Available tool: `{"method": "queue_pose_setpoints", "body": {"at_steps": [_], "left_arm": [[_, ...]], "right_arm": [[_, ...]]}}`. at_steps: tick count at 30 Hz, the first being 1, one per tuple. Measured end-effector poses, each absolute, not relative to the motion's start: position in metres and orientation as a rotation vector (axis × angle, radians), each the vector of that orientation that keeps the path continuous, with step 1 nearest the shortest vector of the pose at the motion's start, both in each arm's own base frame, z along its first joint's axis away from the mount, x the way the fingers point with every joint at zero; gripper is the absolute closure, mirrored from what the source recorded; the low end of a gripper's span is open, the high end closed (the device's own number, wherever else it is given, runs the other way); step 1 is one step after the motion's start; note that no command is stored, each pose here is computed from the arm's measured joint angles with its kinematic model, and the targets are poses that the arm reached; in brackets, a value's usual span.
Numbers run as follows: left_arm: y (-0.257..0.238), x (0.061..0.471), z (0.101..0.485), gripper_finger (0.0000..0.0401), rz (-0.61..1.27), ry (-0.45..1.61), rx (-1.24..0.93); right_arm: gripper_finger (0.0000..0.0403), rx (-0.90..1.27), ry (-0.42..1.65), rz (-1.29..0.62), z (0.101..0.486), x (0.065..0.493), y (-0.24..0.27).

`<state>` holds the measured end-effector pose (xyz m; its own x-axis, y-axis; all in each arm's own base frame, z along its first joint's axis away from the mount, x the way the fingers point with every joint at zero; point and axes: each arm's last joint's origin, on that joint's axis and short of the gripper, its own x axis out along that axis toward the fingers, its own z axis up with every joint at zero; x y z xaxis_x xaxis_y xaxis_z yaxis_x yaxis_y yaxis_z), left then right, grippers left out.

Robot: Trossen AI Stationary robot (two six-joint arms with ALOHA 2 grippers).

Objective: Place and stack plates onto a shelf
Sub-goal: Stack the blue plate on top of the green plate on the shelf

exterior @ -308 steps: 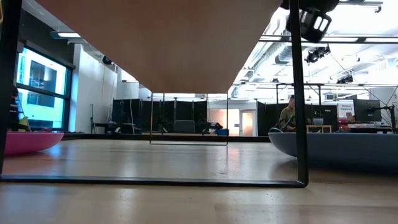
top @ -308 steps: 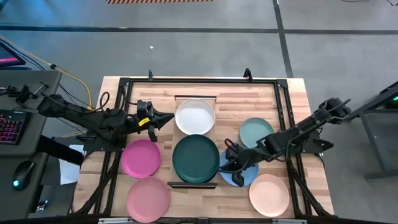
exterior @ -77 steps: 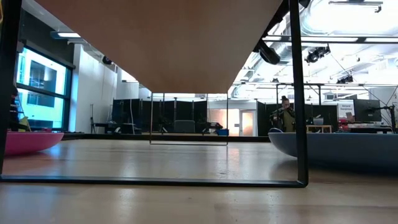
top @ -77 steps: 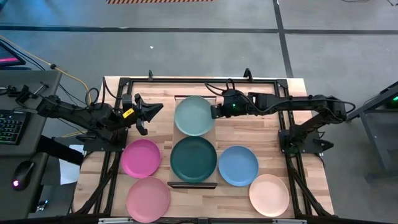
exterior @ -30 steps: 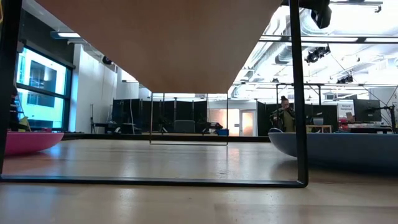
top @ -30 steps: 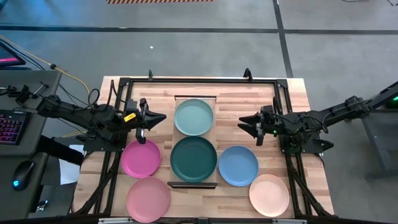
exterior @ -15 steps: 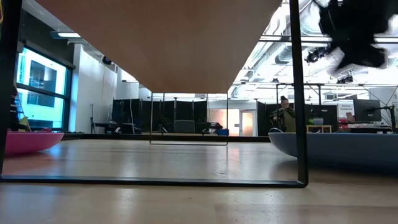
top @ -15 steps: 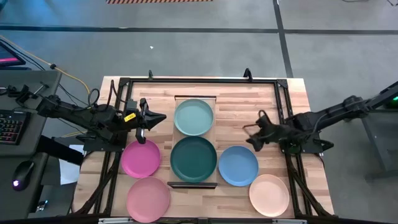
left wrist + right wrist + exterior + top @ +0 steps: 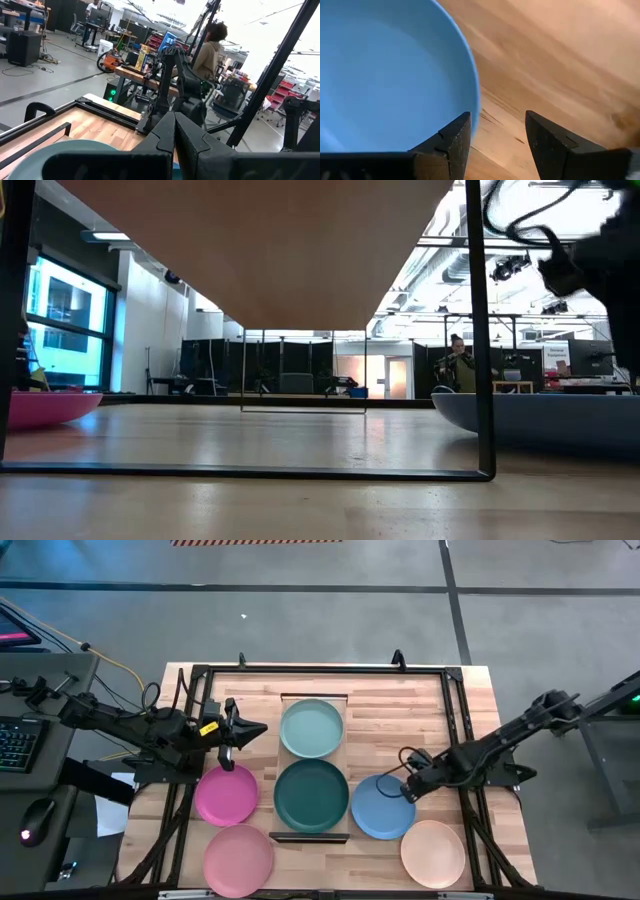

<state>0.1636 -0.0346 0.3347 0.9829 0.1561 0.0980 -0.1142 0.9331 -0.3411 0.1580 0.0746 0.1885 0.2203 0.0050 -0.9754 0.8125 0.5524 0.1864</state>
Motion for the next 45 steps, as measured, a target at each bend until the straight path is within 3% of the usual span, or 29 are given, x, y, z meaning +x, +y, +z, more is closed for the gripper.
{"method": "queue_pose_setpoints", "body": {"at_steps": [10,27,31,36,45], "left_arm": [[-0.035,0.164,0.335,0.0401,0.139,-0.124,-0.341],[-0.034,0.163,0.335,0.0401,0.156,-0.127,-0.341],[-0.034,0.164,0.335,0.0401,0.156,-0.126,-0.341],[-0.034,0.164,0.335,0.0401,0.158,-0.125,-0.324],[-0.034,0.163,0.335,0.0401,0.166,-0.127,-0.323]], "right_arm": [[0.0234,1.071,1.106,-0.510,0.158,0.145,0.074],[0.0238,1.032,1.179,-0.562,0.139,0.154,0.080],[0.0283,1.056,1.178,-0.569,0.139,0.154,0.081],[0.0390,1.076,1.167,-0.541,0.144,0.153,0.080],[0.0400,1.171,1.037,-0.499,0.174,0.132,0.068]]}}
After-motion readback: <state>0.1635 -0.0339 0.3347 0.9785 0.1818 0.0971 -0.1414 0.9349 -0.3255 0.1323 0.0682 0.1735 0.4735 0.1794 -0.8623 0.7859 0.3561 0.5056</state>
